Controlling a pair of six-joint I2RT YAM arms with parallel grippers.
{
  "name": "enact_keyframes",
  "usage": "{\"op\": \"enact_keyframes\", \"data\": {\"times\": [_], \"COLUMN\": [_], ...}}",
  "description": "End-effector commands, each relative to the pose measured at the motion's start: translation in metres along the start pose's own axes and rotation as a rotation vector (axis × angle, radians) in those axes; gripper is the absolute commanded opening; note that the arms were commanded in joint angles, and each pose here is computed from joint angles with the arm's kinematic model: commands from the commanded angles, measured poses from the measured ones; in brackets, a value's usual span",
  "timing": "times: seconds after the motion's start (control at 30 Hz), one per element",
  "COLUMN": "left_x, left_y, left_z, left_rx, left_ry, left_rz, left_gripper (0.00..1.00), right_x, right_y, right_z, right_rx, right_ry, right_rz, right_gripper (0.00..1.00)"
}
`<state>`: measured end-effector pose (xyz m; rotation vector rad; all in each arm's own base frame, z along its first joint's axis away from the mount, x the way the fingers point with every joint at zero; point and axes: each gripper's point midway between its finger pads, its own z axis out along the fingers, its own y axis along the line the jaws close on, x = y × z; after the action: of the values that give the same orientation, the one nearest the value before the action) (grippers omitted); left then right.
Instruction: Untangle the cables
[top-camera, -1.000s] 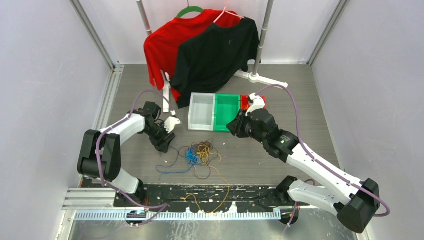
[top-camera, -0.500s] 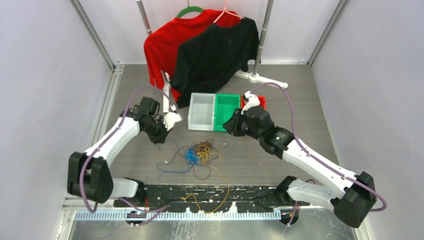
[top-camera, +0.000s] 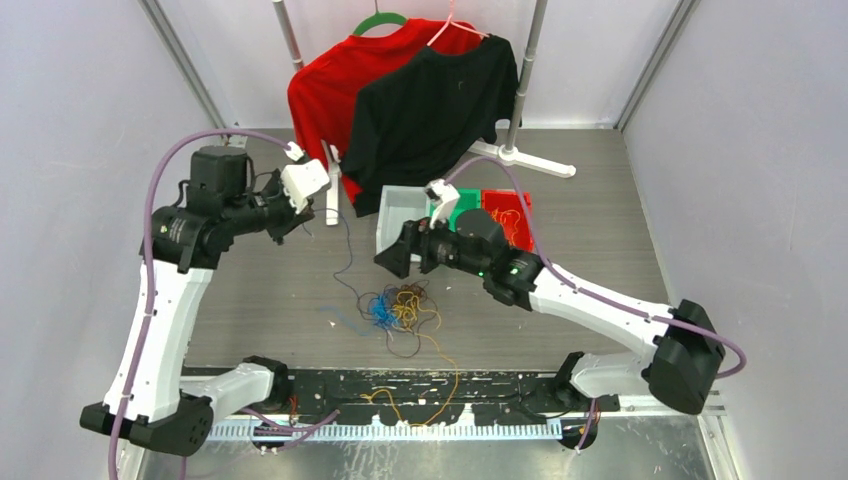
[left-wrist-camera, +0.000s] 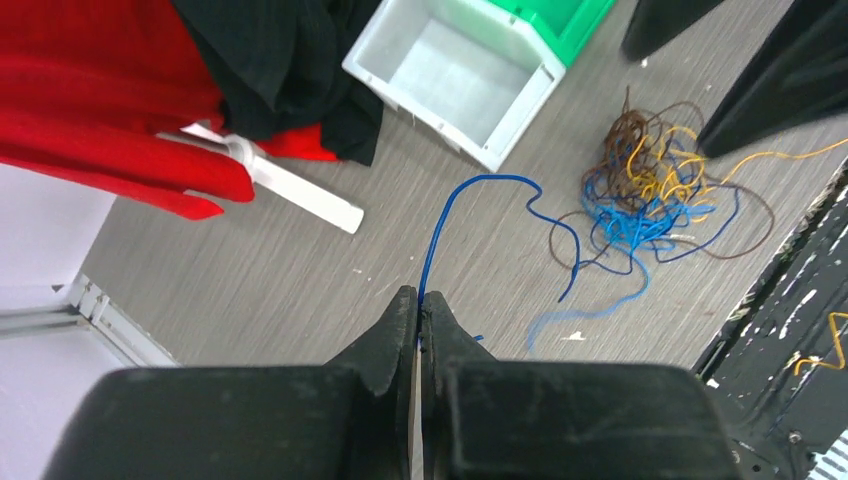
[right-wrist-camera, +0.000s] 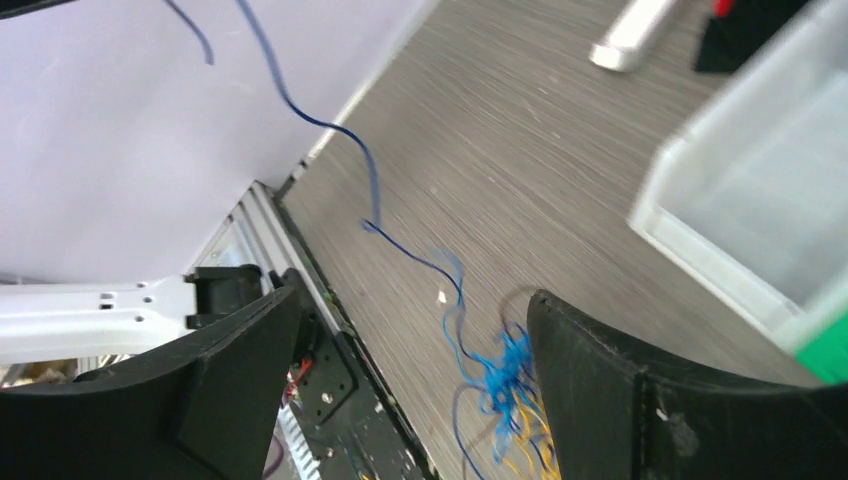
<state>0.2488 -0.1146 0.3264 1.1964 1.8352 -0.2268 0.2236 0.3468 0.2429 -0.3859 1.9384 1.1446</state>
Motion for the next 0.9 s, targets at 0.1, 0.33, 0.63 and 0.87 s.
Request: {"op": "enact_keyframes", "data": {"times": [0.1,0.33,0.63,0.87], "left_x": [-0.053,-0.09,-0.147,-0.198], "left_y": [-0.007,0.004,0.044,0.08], "left_z": [-0.036,-0.064,-0.114,-0.177], "left_rx": [-0.006,-0.062,-0.312,-0.578], "left_ry": [-0.181,-0.284,-0.497,-0.722], "left_rz": [-0.059,-0.021,0.02,0.077], "left_gripper": [0.0,0.0,0.0,0.0], "right_x": [-0.043,-0.016,0.022,0.057], "right_y": [0.09,0.104,0.096,0.08], "right_z": [0.036,0.077,0.099,0.111], "right_rx": [-0.261,-0.261,-0.252,-0.224], "right_ry": [-0.121,-0.051,0.034,0.107], "right_rz": [-0.18,-0.192,-0.133,-0.082], "right_gripper": [0.91,0.9,0.74,0.65]}}
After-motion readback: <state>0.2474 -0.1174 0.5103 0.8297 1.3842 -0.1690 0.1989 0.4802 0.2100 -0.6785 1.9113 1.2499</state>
